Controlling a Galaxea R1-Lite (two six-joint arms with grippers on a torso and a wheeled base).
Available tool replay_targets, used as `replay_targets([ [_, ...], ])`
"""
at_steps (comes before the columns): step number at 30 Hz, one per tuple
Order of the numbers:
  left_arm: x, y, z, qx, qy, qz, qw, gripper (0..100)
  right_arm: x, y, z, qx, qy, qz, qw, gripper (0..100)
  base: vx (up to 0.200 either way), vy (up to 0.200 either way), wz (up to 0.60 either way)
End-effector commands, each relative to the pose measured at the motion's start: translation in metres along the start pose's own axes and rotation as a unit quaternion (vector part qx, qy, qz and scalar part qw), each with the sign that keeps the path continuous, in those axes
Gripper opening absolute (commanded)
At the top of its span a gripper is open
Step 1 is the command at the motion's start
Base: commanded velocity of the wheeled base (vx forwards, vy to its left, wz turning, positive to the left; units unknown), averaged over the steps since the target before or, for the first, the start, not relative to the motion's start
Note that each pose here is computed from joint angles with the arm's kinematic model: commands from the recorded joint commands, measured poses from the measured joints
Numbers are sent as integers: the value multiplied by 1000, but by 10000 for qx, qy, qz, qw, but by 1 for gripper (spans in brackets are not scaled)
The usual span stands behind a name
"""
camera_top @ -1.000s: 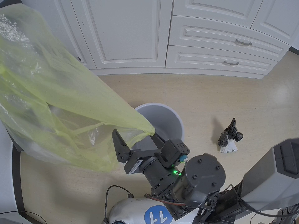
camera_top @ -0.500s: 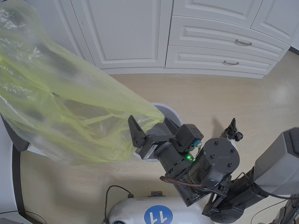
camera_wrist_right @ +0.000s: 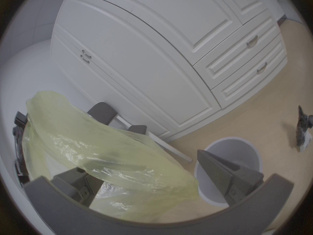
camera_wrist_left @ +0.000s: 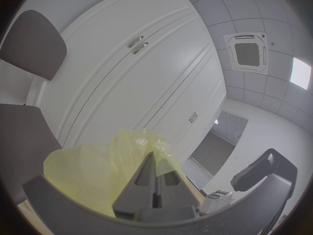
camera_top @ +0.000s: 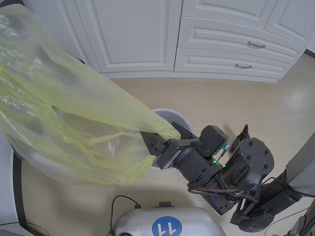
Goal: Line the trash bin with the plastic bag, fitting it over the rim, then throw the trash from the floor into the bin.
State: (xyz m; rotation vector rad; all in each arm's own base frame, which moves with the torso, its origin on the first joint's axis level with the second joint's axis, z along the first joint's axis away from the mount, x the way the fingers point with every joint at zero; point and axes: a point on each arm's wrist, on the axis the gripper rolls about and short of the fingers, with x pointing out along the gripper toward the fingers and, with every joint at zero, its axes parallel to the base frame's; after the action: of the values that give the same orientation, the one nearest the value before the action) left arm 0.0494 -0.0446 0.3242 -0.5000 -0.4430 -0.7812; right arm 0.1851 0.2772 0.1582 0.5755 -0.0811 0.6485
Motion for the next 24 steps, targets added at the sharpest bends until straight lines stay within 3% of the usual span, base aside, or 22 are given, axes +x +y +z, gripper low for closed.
replay_targets([
  [1,-12,-2,1,-37,-65,-363,9993,0,-12,-11,22,179,-18,236,9996,100,0,0,0],
  [3,-13,-3,1,-34,-98,-493,9987,0,-13,-13,21,163,36,255,9995,100,0,0,0],
  [4,-17,-3,0,-16,-188,-751,9970,0,-13,-17,18,137,117,243,9995,100,0,0,0],
  [8,-20,-3,-2,11,-316,-934,9951,0,-16,-19,16,98,189,226,9995,100,0,0,0],
  [17,-33,-2,-11,83,-80,-1438,9895,0,-19,-20,10,27,315,200,9993,100,0,0,0],
  [24,-34,-3,-10,99,-160,-1505,9884,0,-18,-26,1,-82,456,95,9989,100,0,0,0],
])
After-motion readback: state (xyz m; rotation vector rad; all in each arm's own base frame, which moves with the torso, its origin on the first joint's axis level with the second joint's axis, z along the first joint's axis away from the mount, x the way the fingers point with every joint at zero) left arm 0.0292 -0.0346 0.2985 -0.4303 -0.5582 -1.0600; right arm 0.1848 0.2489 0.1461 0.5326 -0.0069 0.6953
